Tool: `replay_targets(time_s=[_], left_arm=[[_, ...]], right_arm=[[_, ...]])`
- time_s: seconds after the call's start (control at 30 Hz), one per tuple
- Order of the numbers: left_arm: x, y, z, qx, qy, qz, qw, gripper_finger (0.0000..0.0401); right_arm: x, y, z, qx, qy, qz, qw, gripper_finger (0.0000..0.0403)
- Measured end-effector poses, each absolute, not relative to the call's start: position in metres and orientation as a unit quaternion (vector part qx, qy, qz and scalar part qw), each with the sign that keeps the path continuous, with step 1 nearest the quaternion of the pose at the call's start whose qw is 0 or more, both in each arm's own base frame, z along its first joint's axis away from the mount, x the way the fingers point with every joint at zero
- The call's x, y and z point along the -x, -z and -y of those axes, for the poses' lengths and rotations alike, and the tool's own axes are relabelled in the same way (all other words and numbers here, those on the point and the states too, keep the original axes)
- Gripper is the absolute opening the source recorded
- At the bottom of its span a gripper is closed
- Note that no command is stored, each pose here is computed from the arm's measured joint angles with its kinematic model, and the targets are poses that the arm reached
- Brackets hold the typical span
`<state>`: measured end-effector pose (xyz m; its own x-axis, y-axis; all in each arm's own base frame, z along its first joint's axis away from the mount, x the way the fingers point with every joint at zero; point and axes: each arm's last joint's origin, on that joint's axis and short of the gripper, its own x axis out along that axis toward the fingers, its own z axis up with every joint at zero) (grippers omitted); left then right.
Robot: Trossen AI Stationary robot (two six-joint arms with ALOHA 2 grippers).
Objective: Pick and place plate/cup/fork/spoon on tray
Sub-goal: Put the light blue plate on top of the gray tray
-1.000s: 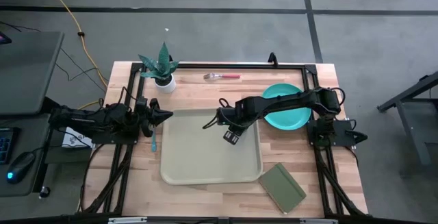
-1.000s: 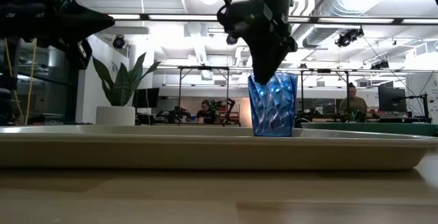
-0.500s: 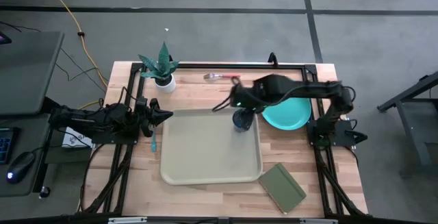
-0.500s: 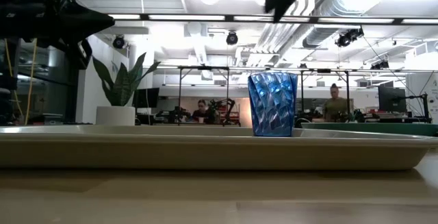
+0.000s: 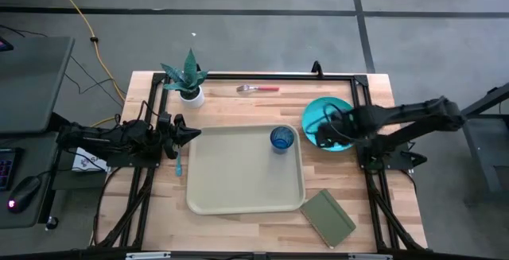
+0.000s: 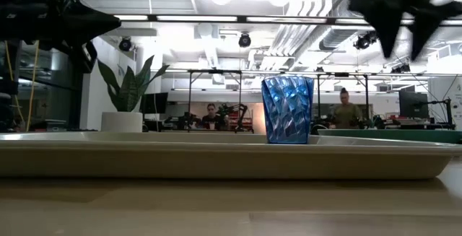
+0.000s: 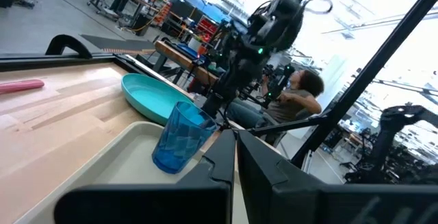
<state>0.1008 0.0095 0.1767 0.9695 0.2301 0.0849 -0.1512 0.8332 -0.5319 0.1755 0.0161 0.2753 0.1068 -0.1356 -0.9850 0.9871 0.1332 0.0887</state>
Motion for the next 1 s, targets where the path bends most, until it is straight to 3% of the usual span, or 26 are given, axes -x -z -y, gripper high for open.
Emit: replay_targets(time_s=[0.2, 0.4, 1.0], left_arm=[[-0.101, -0.177, -0.010, 0.271, -0.100, 0.073, 0.955, 0.0001], [-0.101, -0.177, -0.010, 0.271, -0.100, 0.073, 0.955, 0.0001], [-0.101, -0.177, -0.010, 0.271, -0.100, 0.073, 0.955, 0.0001]], right_arm=[[-0.145, -0.221, -0.029, -0.571, 0.519, -0.355, 0.529, 0.0227], [-0.131, -0.180, -0.031, -0.608, 0.566, -0.292, 0.474, 0.0227], [-0.136, -0.160, -0.017, -0.584, 0.641, -0.266, 0.421, 0.0227]])
